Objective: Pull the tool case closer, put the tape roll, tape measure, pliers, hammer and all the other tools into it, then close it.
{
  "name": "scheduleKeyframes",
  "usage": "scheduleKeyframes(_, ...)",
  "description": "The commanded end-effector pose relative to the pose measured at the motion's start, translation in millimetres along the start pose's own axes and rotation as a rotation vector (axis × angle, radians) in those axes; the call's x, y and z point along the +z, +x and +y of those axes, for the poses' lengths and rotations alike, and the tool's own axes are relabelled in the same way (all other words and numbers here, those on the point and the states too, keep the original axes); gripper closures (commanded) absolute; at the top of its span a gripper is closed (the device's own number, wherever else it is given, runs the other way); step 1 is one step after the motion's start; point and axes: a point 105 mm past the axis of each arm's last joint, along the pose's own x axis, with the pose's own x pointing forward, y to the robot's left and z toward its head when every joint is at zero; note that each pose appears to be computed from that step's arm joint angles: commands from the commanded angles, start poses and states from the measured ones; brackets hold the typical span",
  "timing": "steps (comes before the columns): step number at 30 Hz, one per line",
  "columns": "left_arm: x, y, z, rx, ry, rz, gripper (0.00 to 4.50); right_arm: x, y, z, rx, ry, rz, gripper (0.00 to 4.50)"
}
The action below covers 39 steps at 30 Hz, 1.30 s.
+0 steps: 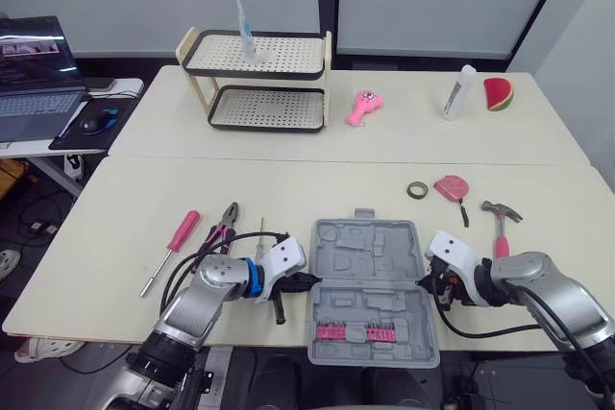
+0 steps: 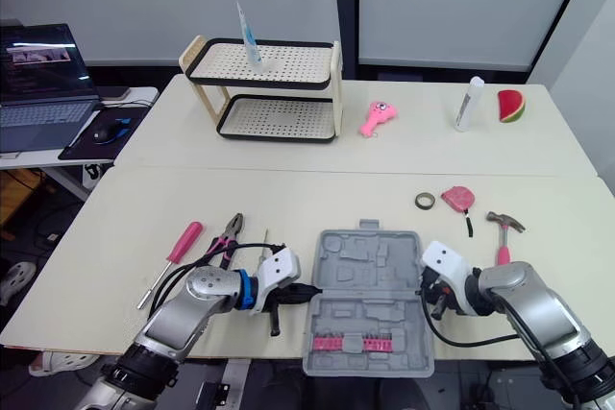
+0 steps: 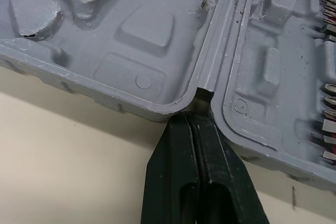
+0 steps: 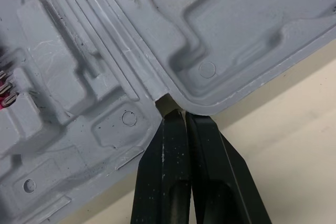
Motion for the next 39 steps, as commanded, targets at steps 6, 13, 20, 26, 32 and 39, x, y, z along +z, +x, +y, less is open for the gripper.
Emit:
scheduleKeyframes(6, 7, 0, -6, -0.027, 0.022, -0.018, 4.5, 2, -2, 11, 0.039, -0.039, -0.005, 4.47)
scheduleKeyframes(13, 3, -2, -12, -0.052, 0.014, -0.007, 4.5, -1, -1, 13, 0.046, -0.038, 0.002, 4.47)
scheduleKeyframes(20, 2, -3, -14, -0.06, 0.003, -0.002, 4.5, -2, -1, 13, 0.051, -0.04, 0.005, 4.47)
scheduleKeyframes(26, 0, -4, -13, -0.047, 0.0, 0.0, 4.5, -1, 0, 14, 0.058, -0.042, 0.001, 4.47)
scheduleKeyframes(32, -3, -6, -12, -0.039, -0.006, 0.006, 4.5, 1, 2, 15, 0.062, -0.043, -0.005, 4.47)
scheduleKeyframes(39, -3, -8, -12, -0.032, -0.01, 0.007, 4.5, 2, 5, 14, 0.064, -0.045, -0.007, 4.47)
